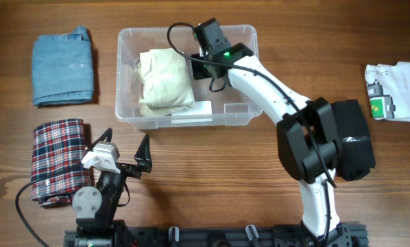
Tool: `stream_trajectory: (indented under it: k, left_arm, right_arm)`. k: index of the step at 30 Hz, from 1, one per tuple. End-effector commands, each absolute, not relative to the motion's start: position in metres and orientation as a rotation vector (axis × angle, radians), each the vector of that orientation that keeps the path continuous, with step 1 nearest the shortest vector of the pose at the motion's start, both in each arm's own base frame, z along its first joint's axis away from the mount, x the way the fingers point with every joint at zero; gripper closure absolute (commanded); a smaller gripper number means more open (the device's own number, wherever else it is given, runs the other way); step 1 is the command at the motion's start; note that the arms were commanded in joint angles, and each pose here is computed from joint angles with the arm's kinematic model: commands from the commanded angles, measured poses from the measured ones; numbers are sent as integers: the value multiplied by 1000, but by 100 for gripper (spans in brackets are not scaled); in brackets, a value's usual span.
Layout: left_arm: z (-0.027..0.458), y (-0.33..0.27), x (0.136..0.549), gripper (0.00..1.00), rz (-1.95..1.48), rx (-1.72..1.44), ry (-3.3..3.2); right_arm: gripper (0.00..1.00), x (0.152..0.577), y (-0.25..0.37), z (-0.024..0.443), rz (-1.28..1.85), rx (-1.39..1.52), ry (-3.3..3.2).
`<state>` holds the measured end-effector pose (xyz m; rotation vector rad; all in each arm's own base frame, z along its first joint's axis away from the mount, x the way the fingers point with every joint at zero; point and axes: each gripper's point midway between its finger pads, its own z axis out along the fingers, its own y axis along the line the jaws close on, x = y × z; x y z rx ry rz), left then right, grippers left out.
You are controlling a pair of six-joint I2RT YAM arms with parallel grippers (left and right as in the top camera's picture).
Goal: Pack container
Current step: 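Lower the cream cloth into the box's left side and release it, then move the right gripper back right and grasp the black folded garment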
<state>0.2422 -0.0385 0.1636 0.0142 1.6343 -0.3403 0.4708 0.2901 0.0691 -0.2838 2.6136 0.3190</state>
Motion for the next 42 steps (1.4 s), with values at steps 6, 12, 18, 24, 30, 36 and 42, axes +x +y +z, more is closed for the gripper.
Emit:
stream_trajectory:
  k: [6,12,18,24,30,36,42]
  left_arm:
    - [162,-39,242,0,-332,37,1633]
    - [162,-39,242,0,-332,37,1633]
    - [162,-39,242,0,-332,37,1633]
    - [162,-39,242,0,-332,37,1633]
    - [162,-39,242,0,-332,37,1633]
    - [162,-39,242,0,-332,37,1633]
    - [162,-39,242,0,-332,37,1633]
  right_arm:
    - [96,447,313,42,275,-326,2663]
    - [96,436,331,42,331,-377,2666]
    - [95,430,340,42,416,-395,2683]
    - [96,430,340,48,418,-395,2682]
    - [96,438,332,95,438,-371,2614]
    - [79,453,258,200,289,-214,2454]
    - [46,441,135,304,77,-71,2295]
